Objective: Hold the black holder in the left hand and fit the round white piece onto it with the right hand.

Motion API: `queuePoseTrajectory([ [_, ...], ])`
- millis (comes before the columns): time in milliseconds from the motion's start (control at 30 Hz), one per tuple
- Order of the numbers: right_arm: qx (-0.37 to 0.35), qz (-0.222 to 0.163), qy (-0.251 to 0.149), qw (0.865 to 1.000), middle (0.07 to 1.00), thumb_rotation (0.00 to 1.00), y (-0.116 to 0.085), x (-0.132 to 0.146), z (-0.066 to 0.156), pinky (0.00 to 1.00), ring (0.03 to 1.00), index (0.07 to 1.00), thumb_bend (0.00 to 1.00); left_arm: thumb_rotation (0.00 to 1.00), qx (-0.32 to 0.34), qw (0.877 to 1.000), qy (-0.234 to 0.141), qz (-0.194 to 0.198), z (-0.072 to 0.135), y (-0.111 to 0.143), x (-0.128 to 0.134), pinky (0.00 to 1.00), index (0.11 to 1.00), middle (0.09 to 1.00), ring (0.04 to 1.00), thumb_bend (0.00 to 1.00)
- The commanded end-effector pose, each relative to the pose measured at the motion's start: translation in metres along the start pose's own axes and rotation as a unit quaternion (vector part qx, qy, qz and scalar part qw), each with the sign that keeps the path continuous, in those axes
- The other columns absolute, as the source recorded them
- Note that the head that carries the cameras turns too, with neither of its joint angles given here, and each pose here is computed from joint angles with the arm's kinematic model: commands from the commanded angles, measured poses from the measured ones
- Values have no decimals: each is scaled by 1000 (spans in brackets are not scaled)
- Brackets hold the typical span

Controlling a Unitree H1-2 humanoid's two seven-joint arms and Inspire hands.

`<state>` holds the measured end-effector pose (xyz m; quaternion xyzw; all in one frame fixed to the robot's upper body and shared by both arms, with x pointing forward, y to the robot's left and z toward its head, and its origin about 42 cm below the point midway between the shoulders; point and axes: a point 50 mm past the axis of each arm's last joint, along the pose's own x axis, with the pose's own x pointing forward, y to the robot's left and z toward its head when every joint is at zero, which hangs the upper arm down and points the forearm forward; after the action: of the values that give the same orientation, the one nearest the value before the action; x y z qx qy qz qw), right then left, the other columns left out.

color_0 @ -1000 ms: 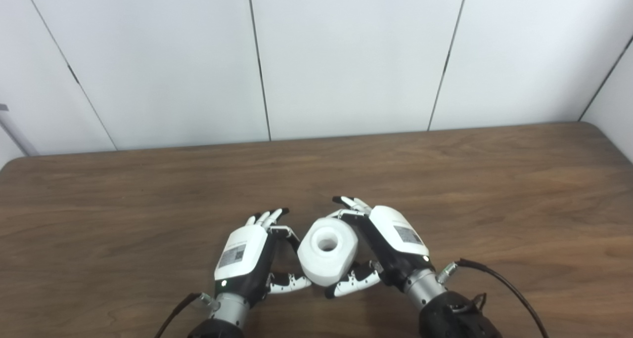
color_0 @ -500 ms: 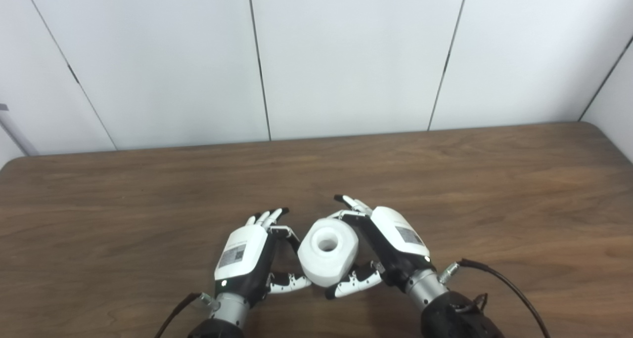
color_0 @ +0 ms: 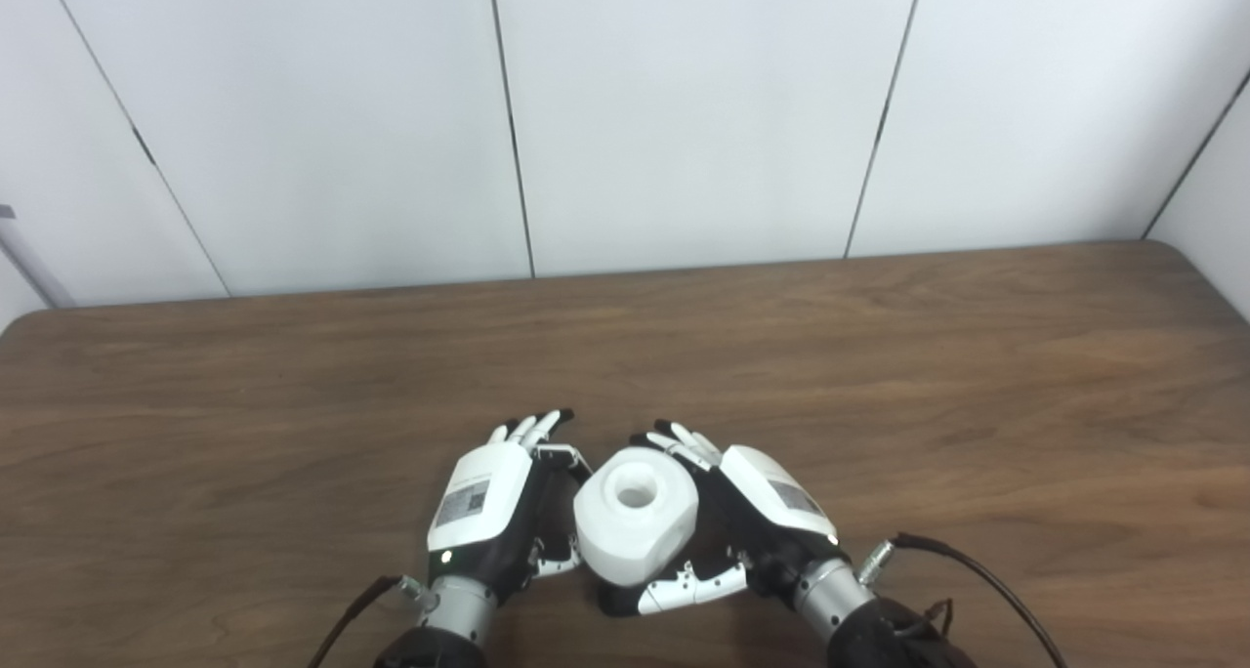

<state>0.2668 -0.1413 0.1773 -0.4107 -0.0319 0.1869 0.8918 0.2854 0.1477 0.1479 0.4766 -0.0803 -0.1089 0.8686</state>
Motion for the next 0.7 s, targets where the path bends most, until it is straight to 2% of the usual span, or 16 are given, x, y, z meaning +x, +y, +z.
queuePoseTrajectory([
  [0,0,-12,-16,1000,994,459,-8,3,9,923,995,943,900,48,3,999,-24,24,8,9,8,1000,483,938,956,515],
  [300,1,-15,-17,1000,986,417,-8,4,10,910,992,942,903,48,5,999,-24,25,7,9,7,1000,483,937,953,515],
  [667,2,-14,-16,1000,988,417,-7,5,10,900,994,944,914,48,5,999,-21,24,5,9,7,1000,483,933,953,516],
])
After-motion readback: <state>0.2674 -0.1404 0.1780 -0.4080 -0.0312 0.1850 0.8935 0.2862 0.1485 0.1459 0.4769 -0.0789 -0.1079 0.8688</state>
